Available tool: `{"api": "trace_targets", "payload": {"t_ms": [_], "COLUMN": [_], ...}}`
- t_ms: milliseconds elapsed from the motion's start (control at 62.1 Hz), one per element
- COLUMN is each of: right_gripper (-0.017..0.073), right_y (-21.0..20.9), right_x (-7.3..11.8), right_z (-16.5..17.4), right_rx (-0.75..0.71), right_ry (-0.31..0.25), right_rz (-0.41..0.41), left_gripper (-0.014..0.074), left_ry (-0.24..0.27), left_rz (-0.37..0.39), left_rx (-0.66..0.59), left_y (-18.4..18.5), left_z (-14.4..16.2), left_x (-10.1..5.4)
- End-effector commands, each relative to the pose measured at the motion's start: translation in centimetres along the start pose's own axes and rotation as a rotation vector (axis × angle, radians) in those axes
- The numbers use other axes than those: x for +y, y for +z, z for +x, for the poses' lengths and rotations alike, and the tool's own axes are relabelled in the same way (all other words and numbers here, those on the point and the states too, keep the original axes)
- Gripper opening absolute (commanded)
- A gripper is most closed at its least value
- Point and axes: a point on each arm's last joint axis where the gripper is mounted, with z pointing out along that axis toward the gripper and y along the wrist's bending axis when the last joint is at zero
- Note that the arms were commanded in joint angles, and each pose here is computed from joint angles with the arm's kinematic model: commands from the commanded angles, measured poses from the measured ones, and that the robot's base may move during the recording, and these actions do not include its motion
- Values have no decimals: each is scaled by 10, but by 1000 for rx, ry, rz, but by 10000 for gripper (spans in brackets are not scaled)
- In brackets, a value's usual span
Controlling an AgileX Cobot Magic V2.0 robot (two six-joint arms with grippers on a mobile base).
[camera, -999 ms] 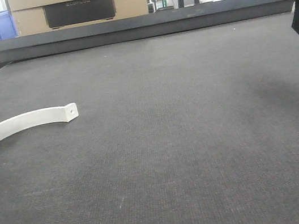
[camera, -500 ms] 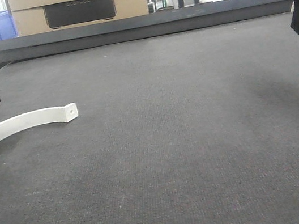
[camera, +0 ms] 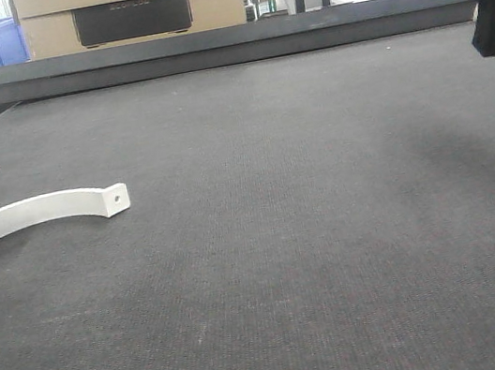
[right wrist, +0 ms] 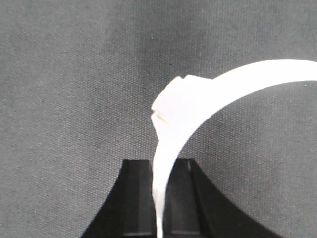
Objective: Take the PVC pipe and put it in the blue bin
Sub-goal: 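Close left gripper on the white arc, right gripper on the ring piece, then lift both held white pipe pieces up off the table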
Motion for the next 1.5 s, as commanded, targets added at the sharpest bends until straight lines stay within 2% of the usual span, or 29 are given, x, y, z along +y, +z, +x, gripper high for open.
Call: {"api": "trace_targets", "payload": {"t_ms": [0, 161, 338, 532, 741, 838, 967, 1064, 1160, 1289, 1483], "right_gripper": [-167, -167, -167, -167, -167, -167, -167, -167, -167, -167, -167], "right_y": [2, -15, -47, -88, -114, -120, -124, -127, -140, -155, -184], "right_x": [1, -2, -7, -11, -17, -29, -52, -65, -67, -68, -70], "right_z": [-1, 1, 5, 8, 32, 51, 76, 98, 123, 151, 177], "right_rx": [-10, -71, -202, -444, -693, -755, -796, -833, -919, -1037, -1263], "right_ry": [-13, -31, -59, -87, -104, -69, 2, 47, 50, 45, -8], "right_rz": [2, 14, 25, 2, -55, -52, 14, 53, 44, 25, 48], "left_gripper": [-111, -111, -111, -111, -111, -111, -111, -111, -111, -111, -111], "left_ry": [3, 8, 14, 32, 58, 59, 58, 56, 57, 58, 60], "left_rz": [14, 33, 64, 90, 101, 104, 109, 119, 124, 128, 132], "left_rx": [-46, -200, -471, -746, -1016, -1087, -1148, -1256, -1336, -1363, -1392], "left_y": [-22, -68, -123, -165, -186, -188, -182, -181, -183, -187, -192], "left_z": [5, 18, 38, 64, 97, 114, 135, 152, 168, 186, 198], "left_x": [-3, -3, -2, 0, 5, 7, 10, 13, 15, 17, 18]}}
